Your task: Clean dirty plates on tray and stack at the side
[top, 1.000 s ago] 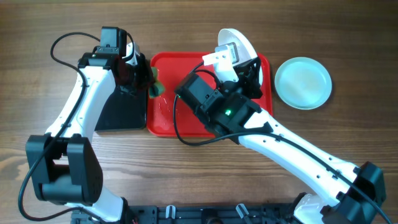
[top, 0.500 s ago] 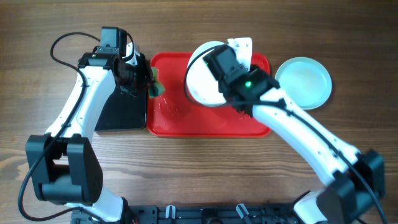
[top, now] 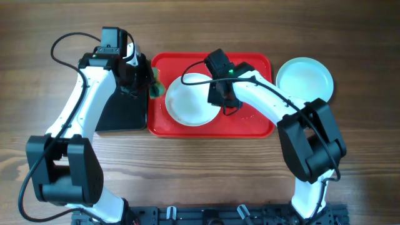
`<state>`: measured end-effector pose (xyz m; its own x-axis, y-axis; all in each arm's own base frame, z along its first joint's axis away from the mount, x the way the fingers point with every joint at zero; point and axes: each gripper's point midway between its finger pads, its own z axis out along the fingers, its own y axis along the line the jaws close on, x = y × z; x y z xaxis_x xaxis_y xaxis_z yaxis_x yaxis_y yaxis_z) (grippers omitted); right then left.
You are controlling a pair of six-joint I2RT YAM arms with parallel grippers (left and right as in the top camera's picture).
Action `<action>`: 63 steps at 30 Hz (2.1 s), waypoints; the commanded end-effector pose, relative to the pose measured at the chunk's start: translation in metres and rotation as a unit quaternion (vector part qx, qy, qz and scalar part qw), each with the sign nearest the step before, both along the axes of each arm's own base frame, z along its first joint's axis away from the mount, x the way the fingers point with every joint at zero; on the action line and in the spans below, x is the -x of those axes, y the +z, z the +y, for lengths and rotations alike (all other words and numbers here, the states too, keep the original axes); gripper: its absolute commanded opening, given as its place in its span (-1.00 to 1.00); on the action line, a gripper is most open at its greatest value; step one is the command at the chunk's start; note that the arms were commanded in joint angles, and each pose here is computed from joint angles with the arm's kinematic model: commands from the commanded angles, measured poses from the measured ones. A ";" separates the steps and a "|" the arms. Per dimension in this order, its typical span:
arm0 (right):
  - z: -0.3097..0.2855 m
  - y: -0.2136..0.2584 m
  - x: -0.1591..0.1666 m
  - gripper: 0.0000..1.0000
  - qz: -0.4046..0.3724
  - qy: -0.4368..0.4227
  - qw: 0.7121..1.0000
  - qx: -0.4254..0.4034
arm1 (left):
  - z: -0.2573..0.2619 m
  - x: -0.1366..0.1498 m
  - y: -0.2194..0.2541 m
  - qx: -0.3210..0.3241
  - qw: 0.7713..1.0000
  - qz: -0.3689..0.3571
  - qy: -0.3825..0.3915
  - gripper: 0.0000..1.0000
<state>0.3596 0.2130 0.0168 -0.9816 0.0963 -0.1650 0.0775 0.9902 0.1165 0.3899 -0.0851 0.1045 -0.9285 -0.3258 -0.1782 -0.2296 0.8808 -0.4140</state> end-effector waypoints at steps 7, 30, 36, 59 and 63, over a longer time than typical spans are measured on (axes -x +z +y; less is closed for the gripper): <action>0.001 0.015 -0.044 0.18 -0.079 0.201 0.975 -0.054 | 0.001 0.001 -0.001 -0.005 1.000 -0.003 -0.006 -0.92; 0.030 -0.013 -0.062 -0.49 -0.091 0.205 0.964 -0.140 | 0.001 0.001 -0.001 -0.005 1.000 -0.003 -0.006 -0.92; 0.033 -0.023 -0.054 -0.81 -0.062 0.168 0.973 -0.143 | 0.001 0.000 -0.001 -0.005 1.000 -0.004 -0.006 -0.92; -0.029 -0.030 -0.010 -0.91 0.058 -0.115 0.991 -0.022 | -0.020 -0.018 -0.024 -0.040 0.999 -0.034 -0.001 -0.92; -0.029 -0.029 -0.013 -0.91 0.051 -0.112 0.992 -0.023 | -0.036 -0.015 -0.049 -0.076 0.997 -0.017 -0.001 -0.92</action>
